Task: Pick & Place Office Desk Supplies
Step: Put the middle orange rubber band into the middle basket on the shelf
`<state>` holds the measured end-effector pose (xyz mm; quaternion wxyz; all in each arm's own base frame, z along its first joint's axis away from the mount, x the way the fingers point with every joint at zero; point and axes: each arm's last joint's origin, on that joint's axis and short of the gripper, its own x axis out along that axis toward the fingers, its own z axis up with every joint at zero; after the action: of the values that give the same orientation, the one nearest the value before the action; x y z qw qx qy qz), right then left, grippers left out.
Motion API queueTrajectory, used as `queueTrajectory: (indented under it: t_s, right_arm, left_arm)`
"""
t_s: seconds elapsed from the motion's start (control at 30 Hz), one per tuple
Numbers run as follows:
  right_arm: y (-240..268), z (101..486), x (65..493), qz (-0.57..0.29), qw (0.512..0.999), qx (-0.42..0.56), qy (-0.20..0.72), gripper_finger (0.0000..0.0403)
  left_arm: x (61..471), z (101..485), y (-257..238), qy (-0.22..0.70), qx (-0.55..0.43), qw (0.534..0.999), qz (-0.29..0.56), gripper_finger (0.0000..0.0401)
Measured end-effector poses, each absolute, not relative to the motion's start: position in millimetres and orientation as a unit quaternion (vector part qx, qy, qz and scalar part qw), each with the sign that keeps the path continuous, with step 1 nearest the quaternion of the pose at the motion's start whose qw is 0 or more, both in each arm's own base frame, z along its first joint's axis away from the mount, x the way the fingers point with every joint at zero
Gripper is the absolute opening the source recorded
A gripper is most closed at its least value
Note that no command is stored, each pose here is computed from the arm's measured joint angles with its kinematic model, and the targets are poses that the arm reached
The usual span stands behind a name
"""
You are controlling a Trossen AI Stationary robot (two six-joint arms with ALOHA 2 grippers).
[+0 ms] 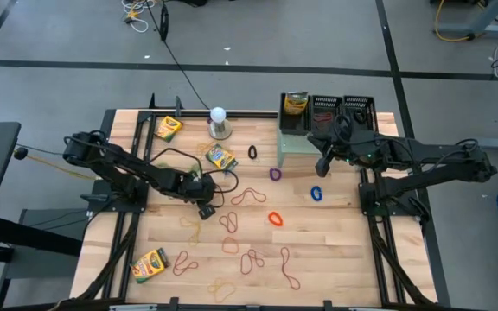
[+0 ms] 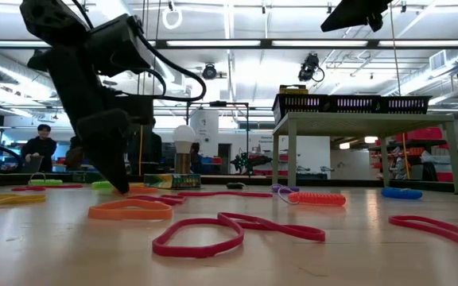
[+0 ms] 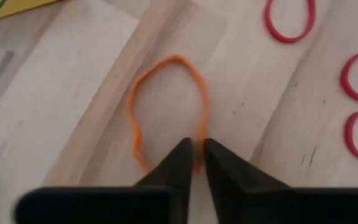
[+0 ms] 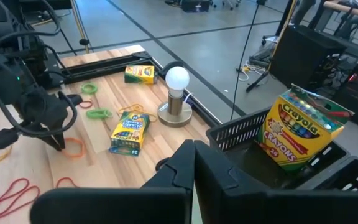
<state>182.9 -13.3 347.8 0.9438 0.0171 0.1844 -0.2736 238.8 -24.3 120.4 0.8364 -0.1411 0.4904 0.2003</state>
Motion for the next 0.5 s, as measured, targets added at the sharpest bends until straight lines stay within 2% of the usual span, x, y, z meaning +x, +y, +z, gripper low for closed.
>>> queueTrajectory:
  t_s: [0.1, 0.5]
  right_arm:
    - [-13, 348, 183, -0.273, 0.944, 0.017, 0.184, 0.0011]
    - [-13, 348, 183, -0.276, 0.944, 0.041, 0.176, 0.0011]
  left_arm:
    - [236, 128, -23, 0.487, -0.138, 0.843, 0.183, 0.0008]
    - [217, 202, -7, 0.336, -0.124, 0.923, 0.144, 0.0004]
